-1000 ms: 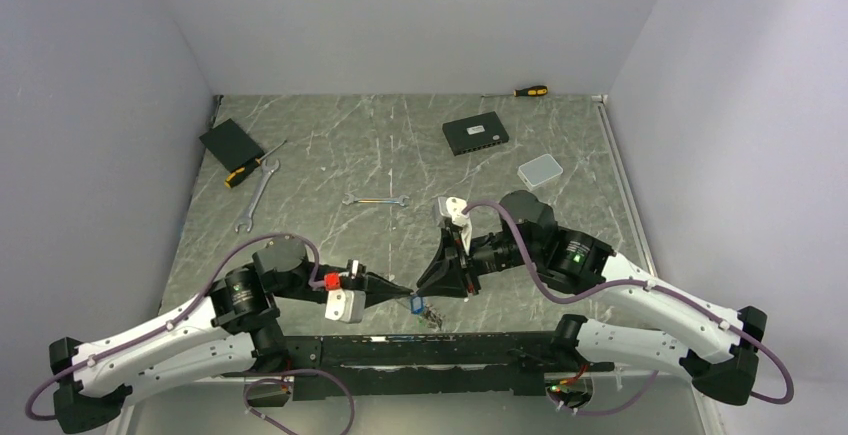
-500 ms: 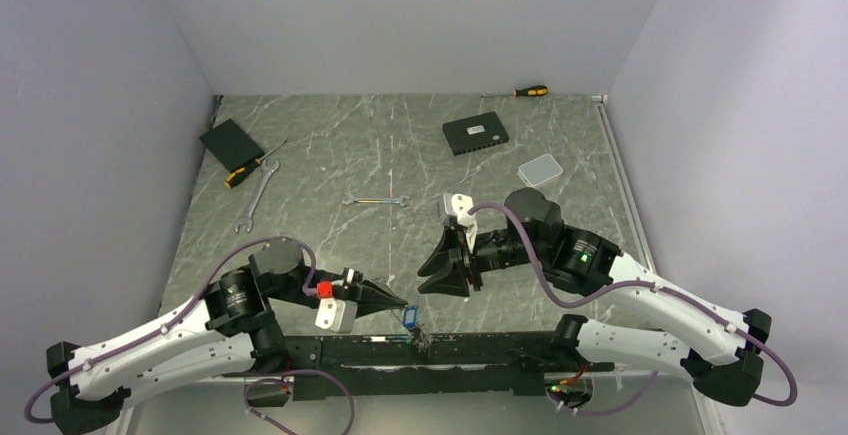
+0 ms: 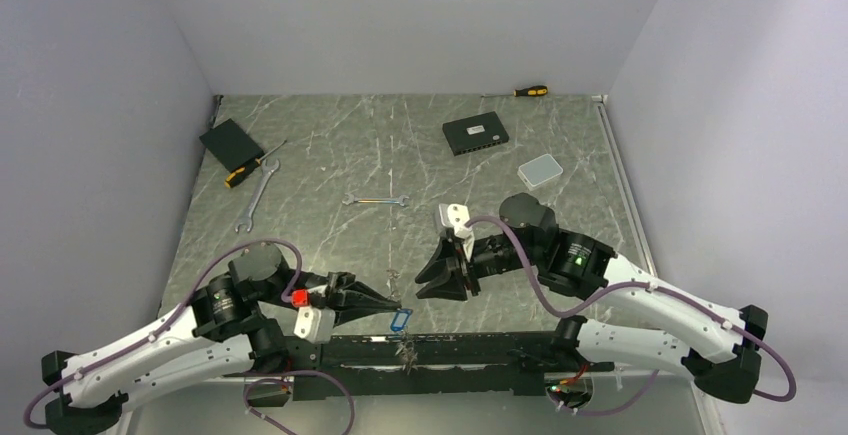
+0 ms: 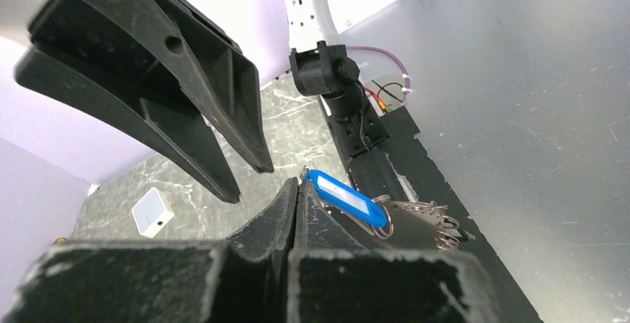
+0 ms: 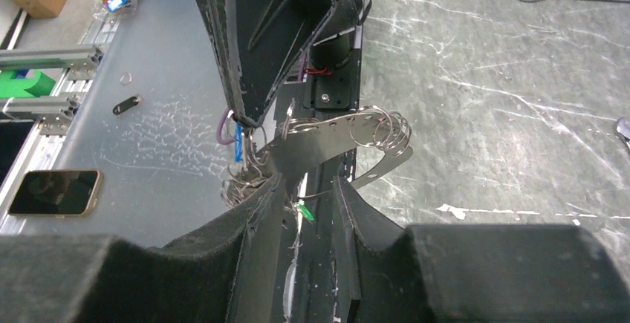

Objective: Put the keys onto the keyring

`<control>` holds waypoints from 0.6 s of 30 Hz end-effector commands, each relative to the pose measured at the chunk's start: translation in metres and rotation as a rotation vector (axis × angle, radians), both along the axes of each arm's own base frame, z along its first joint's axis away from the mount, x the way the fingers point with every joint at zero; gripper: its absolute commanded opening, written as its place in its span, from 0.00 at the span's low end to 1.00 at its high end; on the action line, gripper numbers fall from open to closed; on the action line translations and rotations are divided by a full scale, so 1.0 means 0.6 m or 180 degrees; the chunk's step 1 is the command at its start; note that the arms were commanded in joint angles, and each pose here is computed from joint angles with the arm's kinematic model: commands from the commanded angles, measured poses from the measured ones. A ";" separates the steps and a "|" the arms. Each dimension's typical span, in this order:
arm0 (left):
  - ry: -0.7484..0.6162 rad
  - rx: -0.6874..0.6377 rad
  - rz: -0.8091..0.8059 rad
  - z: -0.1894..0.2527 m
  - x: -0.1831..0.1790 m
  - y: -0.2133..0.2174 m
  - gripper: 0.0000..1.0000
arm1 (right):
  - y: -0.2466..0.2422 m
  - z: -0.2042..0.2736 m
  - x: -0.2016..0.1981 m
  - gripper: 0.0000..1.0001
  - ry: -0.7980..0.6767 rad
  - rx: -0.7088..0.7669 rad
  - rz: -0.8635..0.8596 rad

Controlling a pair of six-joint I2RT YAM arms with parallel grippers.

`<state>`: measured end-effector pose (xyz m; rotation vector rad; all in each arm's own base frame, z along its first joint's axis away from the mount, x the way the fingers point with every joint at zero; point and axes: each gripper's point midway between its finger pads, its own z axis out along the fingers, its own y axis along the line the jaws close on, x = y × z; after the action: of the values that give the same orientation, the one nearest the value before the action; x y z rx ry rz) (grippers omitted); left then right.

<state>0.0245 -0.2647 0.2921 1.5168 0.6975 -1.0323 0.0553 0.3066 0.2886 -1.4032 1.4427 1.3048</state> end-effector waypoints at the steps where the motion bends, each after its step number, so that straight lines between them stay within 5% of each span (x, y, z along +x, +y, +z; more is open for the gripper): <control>1: -0.0217 -0.0386 -0.0138 0.056 -0.015 0.007 0.00 | 0.008 0.019 -0.003 0.33 -0.0278 0.0311 0.0057; 18: -0.0322 -0.0641 -0.0162 0.080 -0.023 0.018 0.00 | 0.038 0.032 -0.036 0.35 -0.1071 0.0934 0.0046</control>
<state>0.0161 -0.2555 0.3186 1.4508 0.5693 -1.0216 0.0251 0.3201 0.2806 -1.4452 1.1012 1.2579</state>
